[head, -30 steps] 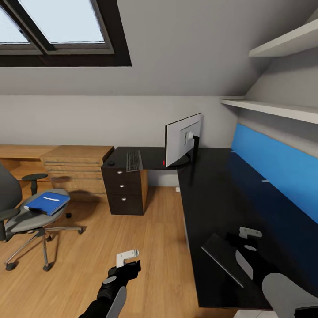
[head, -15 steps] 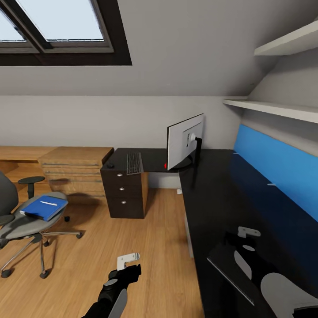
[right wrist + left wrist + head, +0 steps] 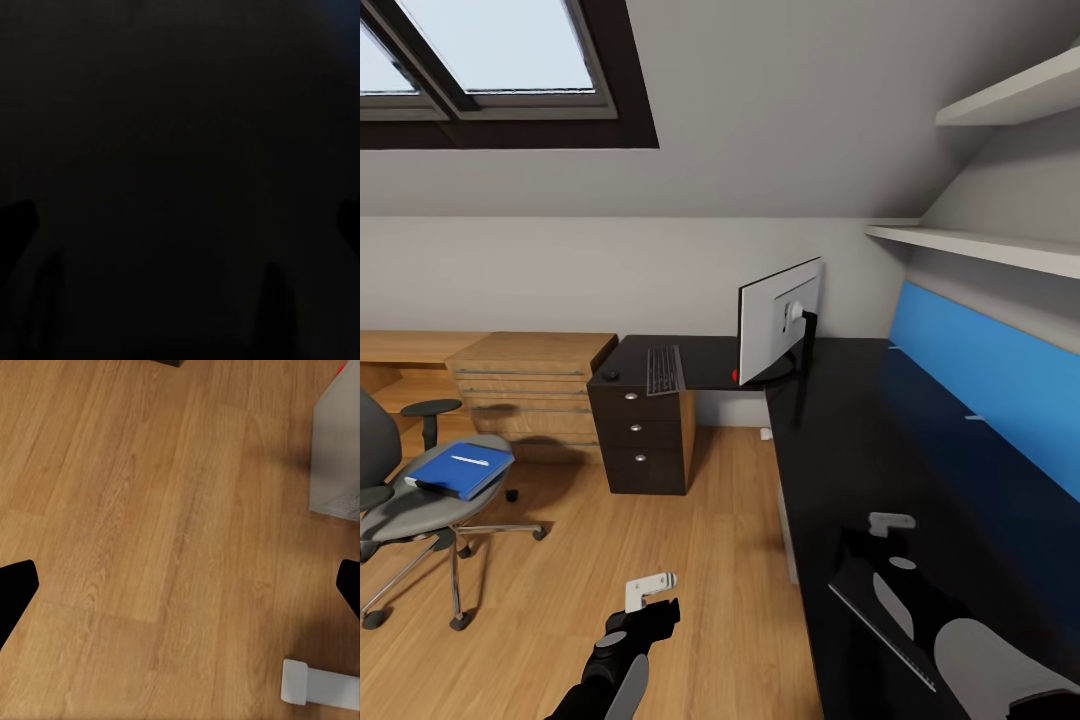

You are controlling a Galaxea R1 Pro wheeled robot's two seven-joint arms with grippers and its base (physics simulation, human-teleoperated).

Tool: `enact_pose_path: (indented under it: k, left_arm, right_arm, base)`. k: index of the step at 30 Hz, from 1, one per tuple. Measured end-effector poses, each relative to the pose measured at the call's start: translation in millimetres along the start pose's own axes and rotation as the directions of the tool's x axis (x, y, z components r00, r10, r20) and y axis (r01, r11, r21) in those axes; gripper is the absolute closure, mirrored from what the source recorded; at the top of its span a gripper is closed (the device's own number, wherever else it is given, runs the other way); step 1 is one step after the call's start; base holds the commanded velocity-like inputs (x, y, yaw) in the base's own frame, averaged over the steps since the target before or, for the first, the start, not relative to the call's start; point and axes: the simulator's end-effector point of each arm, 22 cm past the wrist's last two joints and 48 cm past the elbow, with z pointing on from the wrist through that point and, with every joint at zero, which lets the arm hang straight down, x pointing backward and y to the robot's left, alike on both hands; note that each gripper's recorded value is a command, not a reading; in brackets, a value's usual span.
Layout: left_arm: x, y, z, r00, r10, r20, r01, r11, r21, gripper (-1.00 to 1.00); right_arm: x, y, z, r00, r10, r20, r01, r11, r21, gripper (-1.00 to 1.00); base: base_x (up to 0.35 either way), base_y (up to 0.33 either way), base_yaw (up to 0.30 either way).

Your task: In the bedroom, organize the workspace by keeping the computer under the desk, ensuring the monitor is on the desk, placing the keyboard on the desk next to the monitor, placing the mouse on the desk next to the keyboard, moving the folder from the swivel chair onto the desk next to the mouse, stacking the notebook on top of the folder with the pen on top of the notebook, and positioning the swivel chair next to the desk.

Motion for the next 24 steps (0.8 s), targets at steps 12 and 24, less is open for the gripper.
enact_pose_path:
  k: [12, 24]
  left_arm:
    - [0, 1, 0.1, 1.000, 0.000, 0.000, 0.000, 1.000, -0.001, -1.00]
    - [0, 1, -0.1, 1.000, -0.001, 0.000, 0.001, 1.000, -0.001, -1.00]
  right_arm:
    - [9, 5, -0.4, 0.999, -0.018, -0.035, 0.018, 1.000, -0.018, -1.00]
    - [14, 8, -1.0, 0.996, -0.024, -0.082, 0.022, 0.999, -0.025, -1.00]
  base:
    - [0.000, 0.000, 0.000]
    - [0.000, 0.000, 0.000]
